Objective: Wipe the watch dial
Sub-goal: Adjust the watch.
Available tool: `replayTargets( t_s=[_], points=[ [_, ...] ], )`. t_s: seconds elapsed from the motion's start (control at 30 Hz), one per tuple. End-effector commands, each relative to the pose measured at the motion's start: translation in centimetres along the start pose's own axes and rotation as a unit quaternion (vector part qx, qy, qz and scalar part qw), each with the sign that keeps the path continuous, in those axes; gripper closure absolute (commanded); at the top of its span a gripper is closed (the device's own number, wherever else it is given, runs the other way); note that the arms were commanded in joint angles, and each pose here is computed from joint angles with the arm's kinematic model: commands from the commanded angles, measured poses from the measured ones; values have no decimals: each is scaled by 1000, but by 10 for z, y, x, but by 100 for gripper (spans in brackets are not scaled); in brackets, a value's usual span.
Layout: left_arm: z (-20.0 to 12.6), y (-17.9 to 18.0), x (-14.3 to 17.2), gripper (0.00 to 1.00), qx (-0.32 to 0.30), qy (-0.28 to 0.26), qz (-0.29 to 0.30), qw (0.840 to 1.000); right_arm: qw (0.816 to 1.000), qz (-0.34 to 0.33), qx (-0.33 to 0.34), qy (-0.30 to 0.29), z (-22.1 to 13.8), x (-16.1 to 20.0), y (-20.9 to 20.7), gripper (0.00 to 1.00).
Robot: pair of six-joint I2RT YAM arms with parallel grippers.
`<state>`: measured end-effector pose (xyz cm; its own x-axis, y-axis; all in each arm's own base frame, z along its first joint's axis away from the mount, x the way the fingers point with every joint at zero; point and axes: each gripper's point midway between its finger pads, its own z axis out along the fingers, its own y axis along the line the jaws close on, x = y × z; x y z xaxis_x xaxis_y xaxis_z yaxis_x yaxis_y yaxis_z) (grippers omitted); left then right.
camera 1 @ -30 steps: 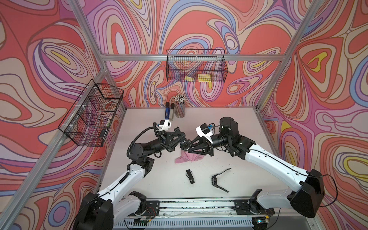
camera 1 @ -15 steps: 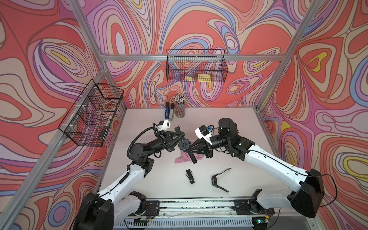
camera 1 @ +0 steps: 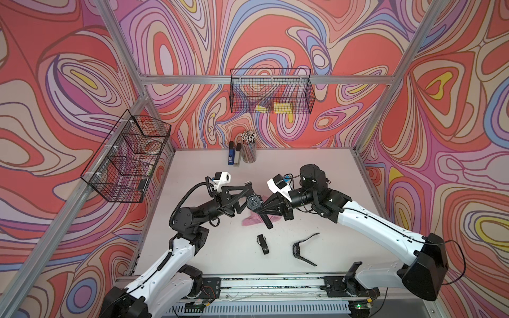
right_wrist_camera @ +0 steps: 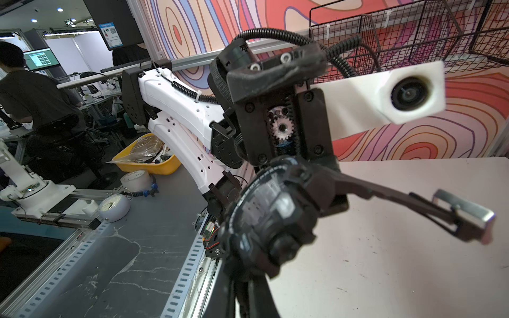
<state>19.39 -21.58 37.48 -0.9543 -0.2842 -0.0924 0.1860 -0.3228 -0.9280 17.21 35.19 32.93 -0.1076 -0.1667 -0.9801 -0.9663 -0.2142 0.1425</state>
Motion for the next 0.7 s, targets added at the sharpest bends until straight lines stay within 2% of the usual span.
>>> replayTargets(
  t_s=[0.0,0.1,0.3,0.53,0.6,0.67],
  points=[
    [1,-4,18,43,-9,37,40,998,1000,20,3,4,2,-1,-7,100],
    [5,1,21,46,-23,51,38,998,1000,26,-6,6,4,-1,-7,100],
    [14,0,21,59,-40,71,53,995,999,37,-16,10,5,0,-5,100],
    [17,-3,16,68,-32,64,54,996,998,41,-32,27,3,11,4,100],
    [17,-4,14,68,-26,60,51,997,998,39,-36,30,2,15,7,100],
    [18,-5,13,61,-19,58,50,997,998,36,-38,34,1,19,9,100]
  ],
)
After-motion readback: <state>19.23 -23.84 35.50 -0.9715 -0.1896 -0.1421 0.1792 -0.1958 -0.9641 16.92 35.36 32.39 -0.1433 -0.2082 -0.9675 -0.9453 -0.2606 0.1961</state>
